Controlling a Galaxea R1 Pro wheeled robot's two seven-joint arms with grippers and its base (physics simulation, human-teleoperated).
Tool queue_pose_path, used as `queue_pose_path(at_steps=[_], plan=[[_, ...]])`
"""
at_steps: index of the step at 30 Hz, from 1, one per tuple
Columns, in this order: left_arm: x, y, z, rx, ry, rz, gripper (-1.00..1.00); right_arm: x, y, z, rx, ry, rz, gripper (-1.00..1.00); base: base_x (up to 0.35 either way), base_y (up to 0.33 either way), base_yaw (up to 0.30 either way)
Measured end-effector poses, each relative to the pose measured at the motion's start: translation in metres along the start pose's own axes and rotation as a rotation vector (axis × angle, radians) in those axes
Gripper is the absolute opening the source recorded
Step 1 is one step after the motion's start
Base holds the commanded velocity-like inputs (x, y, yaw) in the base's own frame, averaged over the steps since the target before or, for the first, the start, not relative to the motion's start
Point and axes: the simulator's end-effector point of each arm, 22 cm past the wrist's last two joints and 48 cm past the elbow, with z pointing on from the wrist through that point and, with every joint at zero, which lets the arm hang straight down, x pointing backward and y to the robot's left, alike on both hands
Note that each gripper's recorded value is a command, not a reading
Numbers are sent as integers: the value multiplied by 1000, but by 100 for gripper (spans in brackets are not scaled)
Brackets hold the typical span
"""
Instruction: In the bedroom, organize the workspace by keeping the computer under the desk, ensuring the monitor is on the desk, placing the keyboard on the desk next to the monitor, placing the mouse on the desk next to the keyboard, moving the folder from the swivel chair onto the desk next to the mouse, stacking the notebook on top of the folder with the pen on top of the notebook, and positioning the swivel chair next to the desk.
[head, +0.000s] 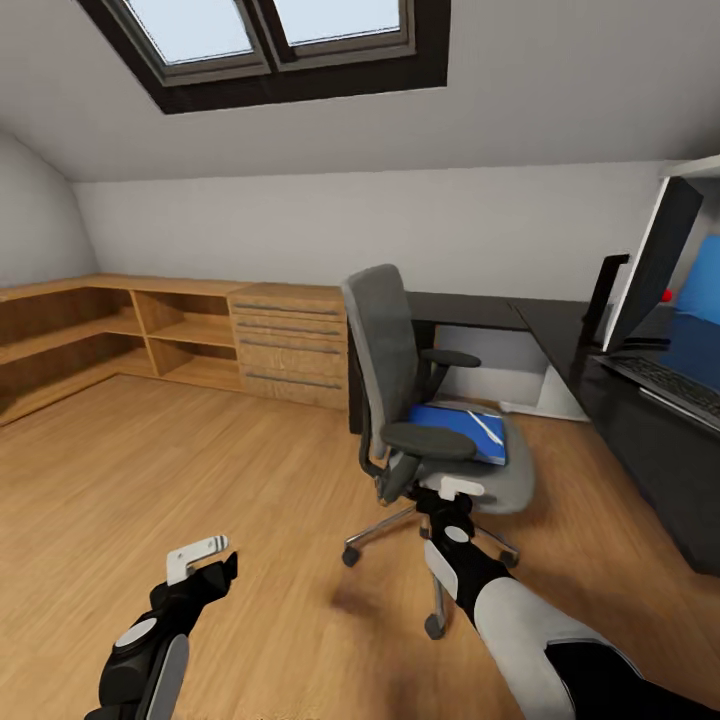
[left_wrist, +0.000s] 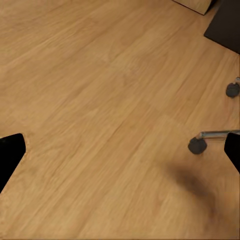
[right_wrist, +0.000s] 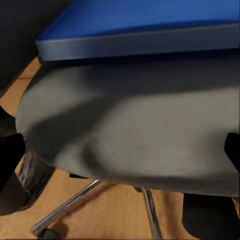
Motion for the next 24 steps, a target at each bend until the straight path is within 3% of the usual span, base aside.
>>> queue_pose_path(at_steps=[4,11,24], plan=[[3,-1,1,1,8,2,100,0,2,0,-7,-1,-6,100,0,181,227],[5,-1,2,1,12,4,100,-1,2,0,-6,-2,-5,100,0,21,32],[5,1,2,0,12,1,100,-2,1,0,-5,-4,-2,100,0,1,-209]])
